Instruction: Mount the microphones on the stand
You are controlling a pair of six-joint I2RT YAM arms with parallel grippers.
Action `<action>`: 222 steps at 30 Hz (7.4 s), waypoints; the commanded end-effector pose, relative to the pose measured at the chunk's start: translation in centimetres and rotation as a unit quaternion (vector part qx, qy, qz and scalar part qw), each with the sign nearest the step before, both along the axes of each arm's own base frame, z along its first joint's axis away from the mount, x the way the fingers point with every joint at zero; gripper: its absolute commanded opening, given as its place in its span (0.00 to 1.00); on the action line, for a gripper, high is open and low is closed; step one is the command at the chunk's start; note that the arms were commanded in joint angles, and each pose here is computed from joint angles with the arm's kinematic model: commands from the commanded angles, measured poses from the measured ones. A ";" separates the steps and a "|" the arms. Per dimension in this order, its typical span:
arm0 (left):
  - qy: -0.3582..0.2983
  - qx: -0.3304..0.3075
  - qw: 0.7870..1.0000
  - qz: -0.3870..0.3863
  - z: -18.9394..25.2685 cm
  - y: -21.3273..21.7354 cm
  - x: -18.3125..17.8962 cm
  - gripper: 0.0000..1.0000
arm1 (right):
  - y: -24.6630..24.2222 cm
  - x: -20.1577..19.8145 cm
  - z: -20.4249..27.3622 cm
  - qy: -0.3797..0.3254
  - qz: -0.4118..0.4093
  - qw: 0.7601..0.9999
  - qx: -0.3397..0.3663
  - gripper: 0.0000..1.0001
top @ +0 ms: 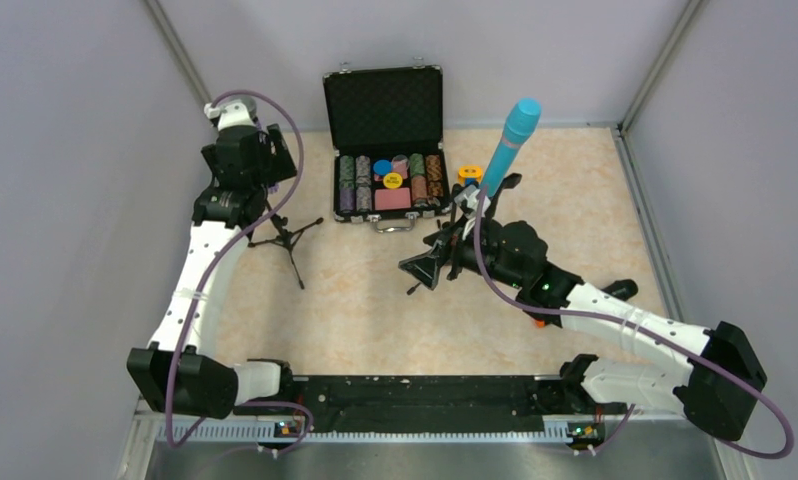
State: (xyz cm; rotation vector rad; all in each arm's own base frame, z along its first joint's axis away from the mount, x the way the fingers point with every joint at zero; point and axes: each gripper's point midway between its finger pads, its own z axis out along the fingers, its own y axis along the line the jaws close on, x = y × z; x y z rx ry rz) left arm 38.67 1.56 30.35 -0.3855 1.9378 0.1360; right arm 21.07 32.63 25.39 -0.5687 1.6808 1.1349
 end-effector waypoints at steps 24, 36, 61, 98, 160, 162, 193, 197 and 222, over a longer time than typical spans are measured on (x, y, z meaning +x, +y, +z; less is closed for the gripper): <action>-0.128 -0.053 0.984 -0.114 7.3 -3.9 -2.9 0.99 | 0.3 -0.7 1.5 -0.003 0.013 1.000 0.014 0.99; -0.093 -0.147 0.920 -0.352 4.5 -14.0 -4.5 0.99 | -1.3 -1.8 0.6 0.014 0.005 1.000 0.011 0.99; 0.056 -0.167 0.882 -0.436 -8.8 -26.8 -4.4 0.99 | -9.5 -3.1 -12.7 0.177 -0.139 0.970 -0.087 0.97; 0.060 -0.143 0.892 -0.425 -10.3 -24.3 -7.4 0.99 | -19.5 14.9 2.2 0.162 -0.237 0.934 0.213 0.99; 0.065 -0.138 0.904 -0.400 -10.3 -22.9 -8.2 0.98 | -19.2 18.2 6.7 0.175 -0.131 0.912 0.346 0.00; 0.065 -0.139 0.904 -0.400 -10.2 -22.9 -8.2 0.97 | -19.3 17.8 7.4 0.171 -0.127 0.914 0.345 0.00; 0.030 -0.124 0.911 -0.392 -7.6 -21.5 -9.1 0.97 | -21.6 7.3 4.9 0.190 -0.243 0.920 0.241 0.00; 0.019 -0.120 0.913 -0.390 -6.9 -21.2 -9.1 0.98 | -20.6 5.5 4.5 0.209 -0.222 0.922 0.240 0.00; 0.022 -0.128 0.913 -0.386 -7.7 -21.5 -8.8 0.98 | -12.2 2.6 3.6 0.251 -0.164 0.897 0.326 0.00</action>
